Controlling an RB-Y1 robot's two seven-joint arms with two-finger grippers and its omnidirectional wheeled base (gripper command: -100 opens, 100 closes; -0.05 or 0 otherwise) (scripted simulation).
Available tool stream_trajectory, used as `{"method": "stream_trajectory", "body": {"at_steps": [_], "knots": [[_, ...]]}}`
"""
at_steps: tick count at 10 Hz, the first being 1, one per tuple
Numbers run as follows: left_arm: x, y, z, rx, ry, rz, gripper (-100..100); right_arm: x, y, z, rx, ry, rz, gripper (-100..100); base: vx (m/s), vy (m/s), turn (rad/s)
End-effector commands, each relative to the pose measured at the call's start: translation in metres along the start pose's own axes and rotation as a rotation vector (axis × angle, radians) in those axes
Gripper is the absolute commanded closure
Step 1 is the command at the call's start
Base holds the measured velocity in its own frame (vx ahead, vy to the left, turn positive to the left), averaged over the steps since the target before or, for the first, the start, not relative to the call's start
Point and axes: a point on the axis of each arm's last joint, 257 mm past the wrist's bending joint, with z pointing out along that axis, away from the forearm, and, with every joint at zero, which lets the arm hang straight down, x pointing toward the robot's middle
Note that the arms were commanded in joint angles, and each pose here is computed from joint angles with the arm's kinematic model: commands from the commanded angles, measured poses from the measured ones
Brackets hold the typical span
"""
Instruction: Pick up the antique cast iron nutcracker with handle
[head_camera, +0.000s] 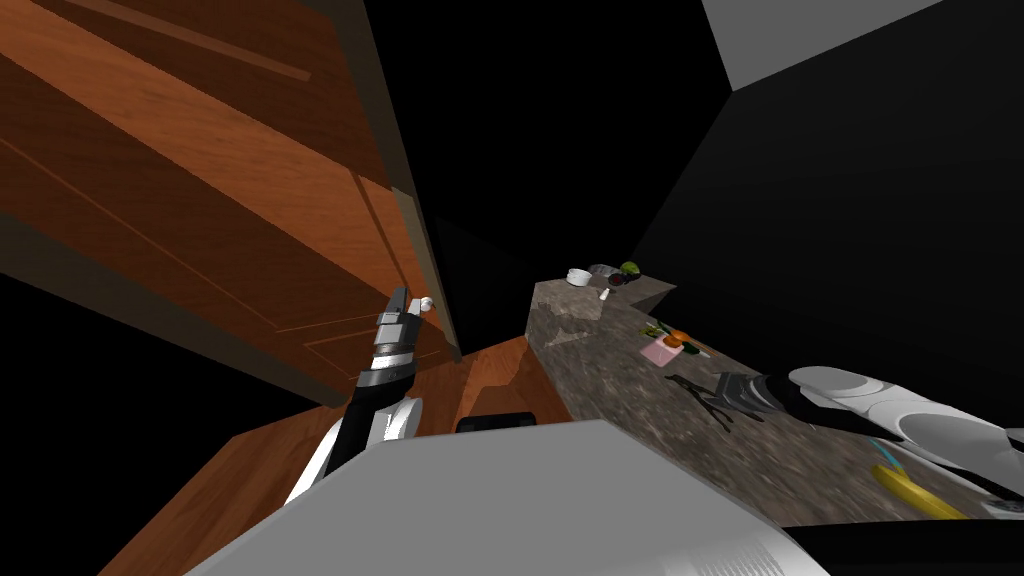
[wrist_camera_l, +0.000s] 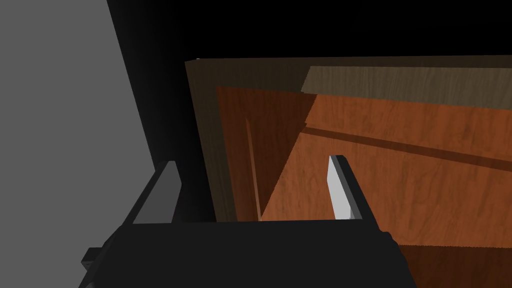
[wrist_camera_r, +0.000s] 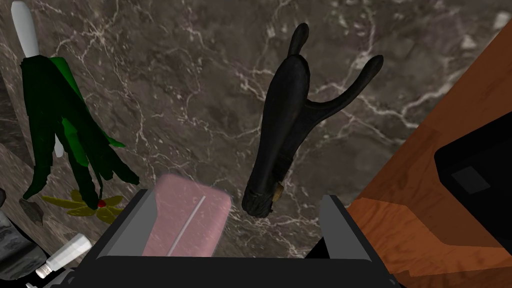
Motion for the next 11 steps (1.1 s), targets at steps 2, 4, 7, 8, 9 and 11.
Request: {"method": "stream_trajectory", "body": {"at_steps": [2, 4, 7, 8, 9, 11], "knots": [[0.000, 0.000, 0.000, 0.000, 0.000, 0.000, 0, 0.012, 0.007, -0.001, -0.004, 0.018, -0.015, -100, 0.004, -0.002, 0.036], [0.000, 0.000, 0.000, 0.000, 0.000, 0.000, 0, 0.004, 0.005, -0.001, 0.005, -0.013, 0.030, -100, 0.009, -0.008, 0.019], [0.000, 0.000, 0.000, 0.000, 0.000, 0.000, 0, 0.013, 0.011, -0.003, 0.004, -0.005, 0.039, -100, 0.007, -0.008, 0.036], [0.000, 0.000, 0.000, 0.000, 0.000, 0.000, 0, 0.031, 0.020, -0.005, -0.008, 0.037, -0.001, -100, 0.009, -0.008, 0.066], [0.000, 0.000, 0.000, 0.000, 0.000, 0.000, 0, 0.028, 0.019, -0.005, -0.003, 0.024, 0.023, -100, 0.011, -0.011, 0.044], [0.000, 0.000, 0.000, 0.000, 0.000, 0.000, 0, 0.043, 0.027, -0.008, -0.010, 0.053, 0.012, -100, 0.008, -0.005, 0.031]]}}
